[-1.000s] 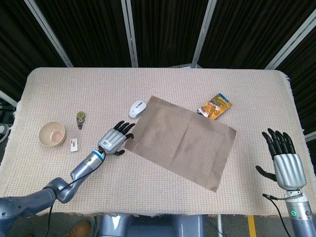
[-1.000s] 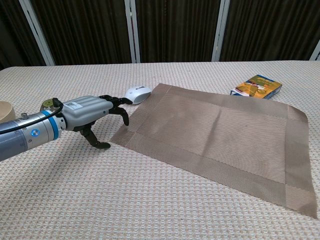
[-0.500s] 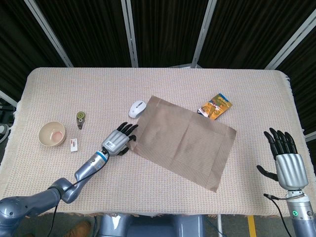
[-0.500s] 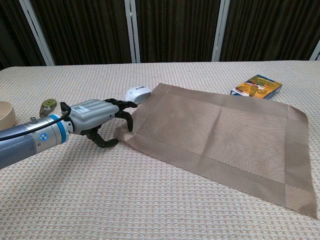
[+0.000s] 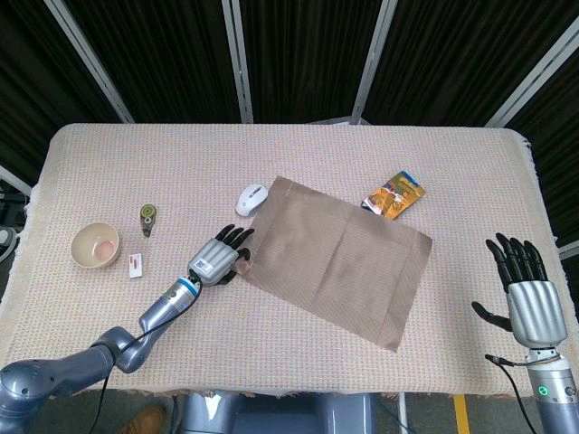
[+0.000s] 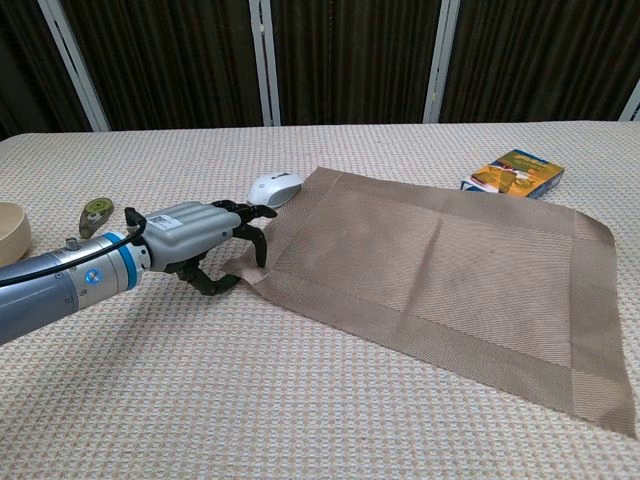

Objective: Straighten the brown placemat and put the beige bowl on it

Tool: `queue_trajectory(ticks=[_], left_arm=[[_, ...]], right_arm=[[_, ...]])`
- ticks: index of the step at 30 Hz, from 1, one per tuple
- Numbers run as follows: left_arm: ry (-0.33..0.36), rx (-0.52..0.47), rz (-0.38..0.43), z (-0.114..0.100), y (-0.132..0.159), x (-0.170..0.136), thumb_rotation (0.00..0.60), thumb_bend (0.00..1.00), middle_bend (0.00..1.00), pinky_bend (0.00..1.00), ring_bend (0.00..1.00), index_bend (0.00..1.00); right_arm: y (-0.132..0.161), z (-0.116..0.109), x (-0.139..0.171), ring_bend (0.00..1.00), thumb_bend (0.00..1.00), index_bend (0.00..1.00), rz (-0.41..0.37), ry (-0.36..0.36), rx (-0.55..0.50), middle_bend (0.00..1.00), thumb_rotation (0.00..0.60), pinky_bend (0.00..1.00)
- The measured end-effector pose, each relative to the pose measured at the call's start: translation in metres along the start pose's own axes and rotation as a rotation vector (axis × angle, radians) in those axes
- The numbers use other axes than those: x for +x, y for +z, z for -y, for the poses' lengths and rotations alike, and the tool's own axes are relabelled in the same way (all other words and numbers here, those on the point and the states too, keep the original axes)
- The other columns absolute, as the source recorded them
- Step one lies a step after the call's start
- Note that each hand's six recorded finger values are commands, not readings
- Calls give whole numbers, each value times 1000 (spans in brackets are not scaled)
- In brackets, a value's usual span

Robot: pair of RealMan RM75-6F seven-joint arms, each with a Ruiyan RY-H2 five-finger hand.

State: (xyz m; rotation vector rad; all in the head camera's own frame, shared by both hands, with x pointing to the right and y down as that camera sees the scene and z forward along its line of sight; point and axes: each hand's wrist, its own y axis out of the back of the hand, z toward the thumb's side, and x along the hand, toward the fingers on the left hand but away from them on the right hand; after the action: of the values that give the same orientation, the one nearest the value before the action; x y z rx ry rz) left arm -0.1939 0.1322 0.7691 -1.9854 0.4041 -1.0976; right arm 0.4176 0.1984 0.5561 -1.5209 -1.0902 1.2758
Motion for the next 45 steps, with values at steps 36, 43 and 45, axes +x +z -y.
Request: queue_trajectory(ticks=[36,43,45], left_arm=[[-7,-94,37,-18,16,-38,600,487,0,0,0,728],[-106,-106,39,-14,29,-77,600,487,0,0,0,729],[-151,-112,23,-12,32,-89,600,487,0,0,0,728]], right_arm=[[8,-7,5,0,0,0,-26,-20,-12,0,600,0],[13,-9,9,0,0,0,-39,-29,-5,0,600,0],[14,-9,10,0,0,0,-43,-31,-4,0,600,0]])
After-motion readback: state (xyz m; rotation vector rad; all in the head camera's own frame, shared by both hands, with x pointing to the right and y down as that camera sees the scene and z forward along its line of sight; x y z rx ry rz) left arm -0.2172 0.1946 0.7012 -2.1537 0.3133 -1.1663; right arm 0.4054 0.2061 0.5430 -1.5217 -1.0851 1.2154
